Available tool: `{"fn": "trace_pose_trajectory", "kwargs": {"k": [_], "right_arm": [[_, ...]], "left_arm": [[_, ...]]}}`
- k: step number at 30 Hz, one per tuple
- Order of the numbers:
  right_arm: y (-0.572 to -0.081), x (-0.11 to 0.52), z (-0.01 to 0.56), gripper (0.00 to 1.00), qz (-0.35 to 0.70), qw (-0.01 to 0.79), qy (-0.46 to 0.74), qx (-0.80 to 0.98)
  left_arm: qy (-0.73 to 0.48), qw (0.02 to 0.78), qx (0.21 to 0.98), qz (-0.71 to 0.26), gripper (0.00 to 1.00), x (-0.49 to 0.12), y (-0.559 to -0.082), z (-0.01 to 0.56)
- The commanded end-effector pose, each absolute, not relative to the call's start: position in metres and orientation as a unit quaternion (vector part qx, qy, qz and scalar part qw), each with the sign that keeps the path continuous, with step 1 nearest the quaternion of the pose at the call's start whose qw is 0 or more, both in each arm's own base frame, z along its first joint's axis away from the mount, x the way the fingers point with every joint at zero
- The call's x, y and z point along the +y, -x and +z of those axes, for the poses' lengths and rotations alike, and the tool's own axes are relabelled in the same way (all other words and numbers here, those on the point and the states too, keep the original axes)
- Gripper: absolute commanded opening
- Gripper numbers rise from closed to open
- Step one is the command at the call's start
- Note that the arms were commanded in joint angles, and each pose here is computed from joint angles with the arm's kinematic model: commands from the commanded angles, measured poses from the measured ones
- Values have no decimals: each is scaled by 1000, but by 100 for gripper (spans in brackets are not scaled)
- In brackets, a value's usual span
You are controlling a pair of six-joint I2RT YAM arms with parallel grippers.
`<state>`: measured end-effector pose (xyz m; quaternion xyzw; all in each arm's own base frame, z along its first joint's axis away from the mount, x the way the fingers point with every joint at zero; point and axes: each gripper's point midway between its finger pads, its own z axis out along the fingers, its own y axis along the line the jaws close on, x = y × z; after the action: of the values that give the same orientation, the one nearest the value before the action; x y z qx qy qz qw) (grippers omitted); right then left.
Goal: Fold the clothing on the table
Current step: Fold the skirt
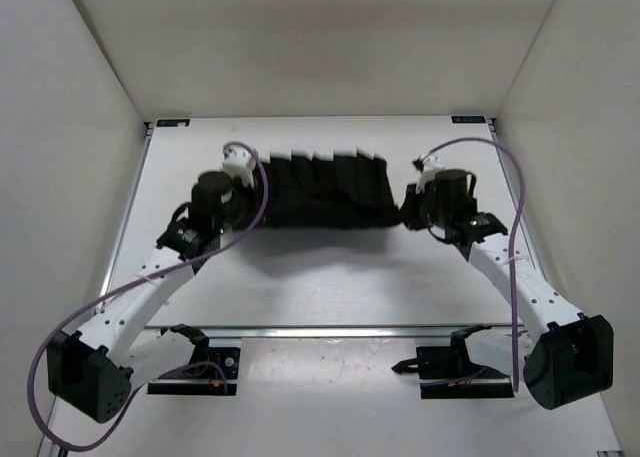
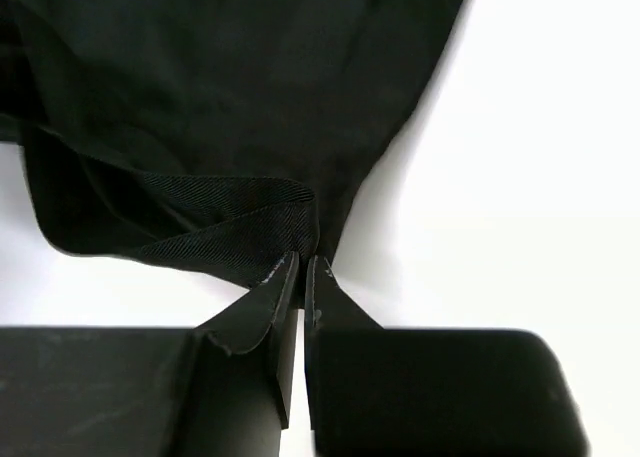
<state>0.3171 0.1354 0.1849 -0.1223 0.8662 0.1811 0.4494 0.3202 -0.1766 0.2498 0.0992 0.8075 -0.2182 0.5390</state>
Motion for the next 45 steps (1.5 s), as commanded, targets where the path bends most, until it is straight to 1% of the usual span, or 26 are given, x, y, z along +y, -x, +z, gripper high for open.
{"fn": "trace_pose_trajectory", "kwargs": {"k": [1,3,5,6,7,10,12,13,16,20,23,29,31,32,33,34,35,36,37,38,39,40,41,43,44,45], "right_arm": [[-299,155,205,0,215,480,111,843],[-298,167,205,0,231,476,120,840],[-311,172,197,0,242,462,120,845],[-318,174,183,0,246,441,128,853],[-324,179,189,0,257,442,140,848],[-347,191,170,0,257,413,163,858],[-361,201,156,0,261,388,175,866],[-361,204,139,0,263,364,178,875],[-368,204,116,0,267,336,175,886],[-361,199,90,0,282,309,157,895],[-359,193,76,0,282,293,153,901],[-362,195,62,0,286,268,156,906],[-357,196,56,1,285,252,162,911],[-358,192,55,1,280,248,159,914],[-358,190,52,11,277,243,158,916],[-356,189,54,25,277,239,157,917],[-358,187,61,31,278,243,156,916],[-361,184,69,43,280,251,150,914],[-361,182,73,50,285,253,142,913],[-360,181,81,54,284,261,139,912],[-362,175,93,70,284,276,133,909],[-361,171,94,76,278,278,129,910],[-360,168,106,78,273,292,129,908],[-357,153,109,86,235,301,121,916],[-352,151,116,88,228,307,125,915],[-347,144,115,94,217,307,120,919]], "left_arm": [[-81,504,838,-192,0,-162,-283,208],[-49,497,844,-198,0,-150,-273,195],[-8,483,855,-189,0,-136,-277,182],[1,470,864,-178,0,-130,-280,171],[14,468,867,-169,0,-123,-284,168],[35,413,897,-151,0,-119,-285,129],[55,393,905,-153,0,-116,-288,118],[60,377,913,-144,0,-114,-287,108],[68,357,923,-128,0,-109,-287,92],[82,335,932,-107,0,-103,-282,78],[99,323,937,-89,0,-92,-273,65],[125,293,943,-94,0,-83,-259,44],[118,281,947,-98,11,-87,-259,41],[110,278,949,-98,31,-88,-259,41],[109,277,949,-103,43,-91,-261,43],[102,284,947,-111,50,-94,-267,49],[97,286,947,-111,62,-95,-268,52],[96,287,947,-111,76,-96,-273,56],[85,284,949,-107,84,-97,-271,58],[77,289,949,-101,96,-97,-276,67],[78,296,947,-95,99,-95,-279,75],[76,311,942,-97,99,-93,-285,85],[72,320,939,-101,99,-93,-289,93],[78,346,929,-105,98,-89,-298,116],[77,344,930,-100,98,-86,-297,119],[71,351,929,-96,96,-86,-298,128]]}}
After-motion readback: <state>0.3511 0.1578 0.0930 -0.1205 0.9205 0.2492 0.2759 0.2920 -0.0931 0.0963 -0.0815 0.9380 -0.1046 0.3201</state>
